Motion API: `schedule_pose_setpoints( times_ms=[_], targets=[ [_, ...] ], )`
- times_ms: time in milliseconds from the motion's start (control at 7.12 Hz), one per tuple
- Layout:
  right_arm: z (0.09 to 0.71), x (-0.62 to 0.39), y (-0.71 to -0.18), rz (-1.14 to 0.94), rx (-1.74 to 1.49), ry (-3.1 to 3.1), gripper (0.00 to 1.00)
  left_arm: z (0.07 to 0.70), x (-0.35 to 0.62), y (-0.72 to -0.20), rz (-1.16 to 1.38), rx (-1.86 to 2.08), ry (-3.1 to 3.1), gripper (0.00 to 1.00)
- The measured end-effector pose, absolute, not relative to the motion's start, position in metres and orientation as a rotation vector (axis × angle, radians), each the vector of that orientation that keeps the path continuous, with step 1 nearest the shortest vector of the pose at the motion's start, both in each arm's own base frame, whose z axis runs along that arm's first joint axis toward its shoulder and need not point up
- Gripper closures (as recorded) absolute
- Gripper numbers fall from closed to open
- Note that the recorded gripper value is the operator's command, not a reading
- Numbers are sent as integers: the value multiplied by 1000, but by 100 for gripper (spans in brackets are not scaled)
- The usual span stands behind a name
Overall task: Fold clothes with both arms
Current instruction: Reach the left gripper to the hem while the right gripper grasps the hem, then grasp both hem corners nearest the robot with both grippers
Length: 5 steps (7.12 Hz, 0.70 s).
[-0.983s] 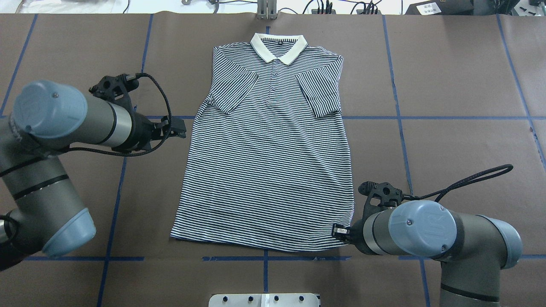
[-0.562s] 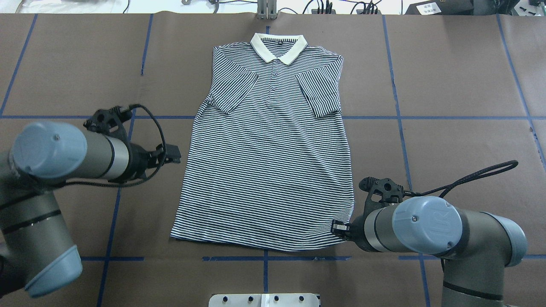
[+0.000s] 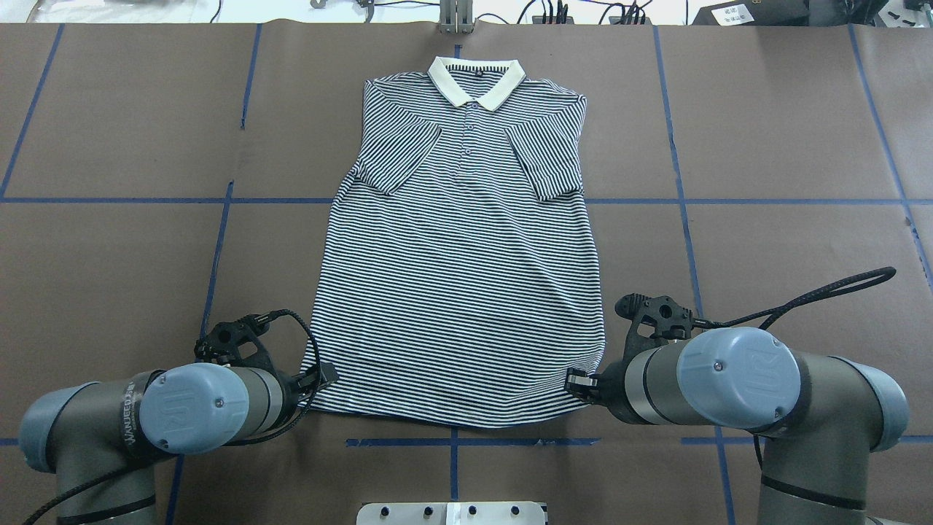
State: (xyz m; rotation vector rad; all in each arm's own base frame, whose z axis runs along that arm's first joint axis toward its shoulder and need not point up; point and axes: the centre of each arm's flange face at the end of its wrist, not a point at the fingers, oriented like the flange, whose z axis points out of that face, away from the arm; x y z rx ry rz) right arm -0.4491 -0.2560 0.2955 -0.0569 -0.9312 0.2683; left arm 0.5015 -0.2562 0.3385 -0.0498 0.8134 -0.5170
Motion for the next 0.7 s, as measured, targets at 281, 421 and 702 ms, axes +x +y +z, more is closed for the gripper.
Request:
schedule_pose_setpoints(
  times_ms=[281, 421, 702],
  targets=[
    [294, -448, -256, 269, -56, -935, 100, 340, 507, -257, -523, -36, 799, 12],
    [294, -448, -257, 270, -55, -935, 100, 341, 508, -257, -526, -30, 791, 21],
    [293, -448, -257, 271, -54, -937, 100, 342, 507, -258, -528, -27, 784, 53]
  ],
)
